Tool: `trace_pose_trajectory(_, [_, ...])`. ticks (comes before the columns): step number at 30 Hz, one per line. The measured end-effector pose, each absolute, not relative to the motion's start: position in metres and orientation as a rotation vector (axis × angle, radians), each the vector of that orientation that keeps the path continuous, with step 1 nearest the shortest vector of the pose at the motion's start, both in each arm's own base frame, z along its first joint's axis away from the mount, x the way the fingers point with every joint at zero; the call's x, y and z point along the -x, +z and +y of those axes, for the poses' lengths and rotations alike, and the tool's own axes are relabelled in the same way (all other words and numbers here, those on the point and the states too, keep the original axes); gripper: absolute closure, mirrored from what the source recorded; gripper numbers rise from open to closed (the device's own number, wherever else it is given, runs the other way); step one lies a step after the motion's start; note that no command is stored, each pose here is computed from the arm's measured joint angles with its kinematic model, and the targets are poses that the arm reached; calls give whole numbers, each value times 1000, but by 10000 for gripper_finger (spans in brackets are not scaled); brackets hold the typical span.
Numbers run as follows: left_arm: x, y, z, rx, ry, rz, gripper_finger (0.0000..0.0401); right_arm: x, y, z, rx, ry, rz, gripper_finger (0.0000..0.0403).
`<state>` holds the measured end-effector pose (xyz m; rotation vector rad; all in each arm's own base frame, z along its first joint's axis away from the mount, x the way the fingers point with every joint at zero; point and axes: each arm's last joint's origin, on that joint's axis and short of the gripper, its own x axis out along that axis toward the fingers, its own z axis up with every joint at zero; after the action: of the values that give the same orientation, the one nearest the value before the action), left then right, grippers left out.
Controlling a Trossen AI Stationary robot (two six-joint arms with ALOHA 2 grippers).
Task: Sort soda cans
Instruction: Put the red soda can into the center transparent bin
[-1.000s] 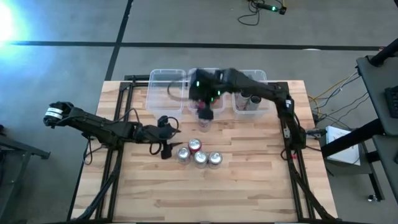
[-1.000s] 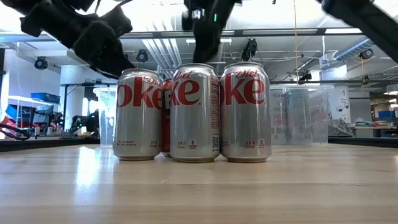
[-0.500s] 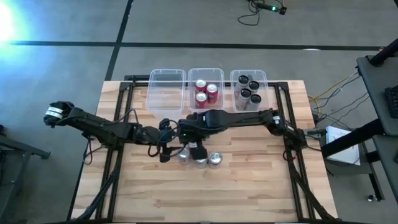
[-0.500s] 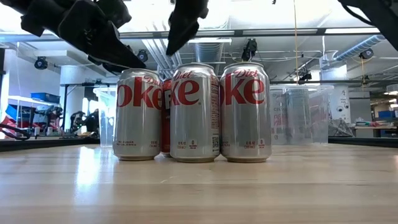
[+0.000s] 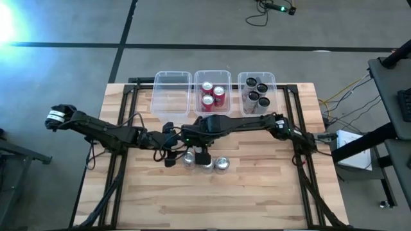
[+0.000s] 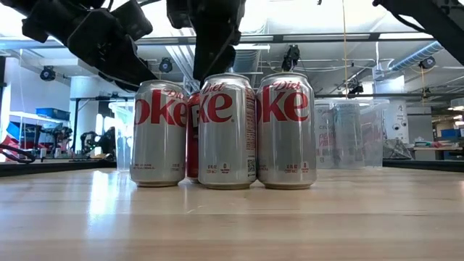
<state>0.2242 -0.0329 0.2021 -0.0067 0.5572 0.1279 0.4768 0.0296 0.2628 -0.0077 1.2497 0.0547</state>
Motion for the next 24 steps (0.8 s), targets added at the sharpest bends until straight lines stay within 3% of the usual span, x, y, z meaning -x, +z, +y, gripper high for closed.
trace_pose_trajectory(10, [-224,202,-33,6,131,561,159,-480,244,30,-26,40,1308,50])
trace_pose_trajectory(24, [-229,215,-34,19,130,512,159,-484,228,30,-37,26,1343,86])
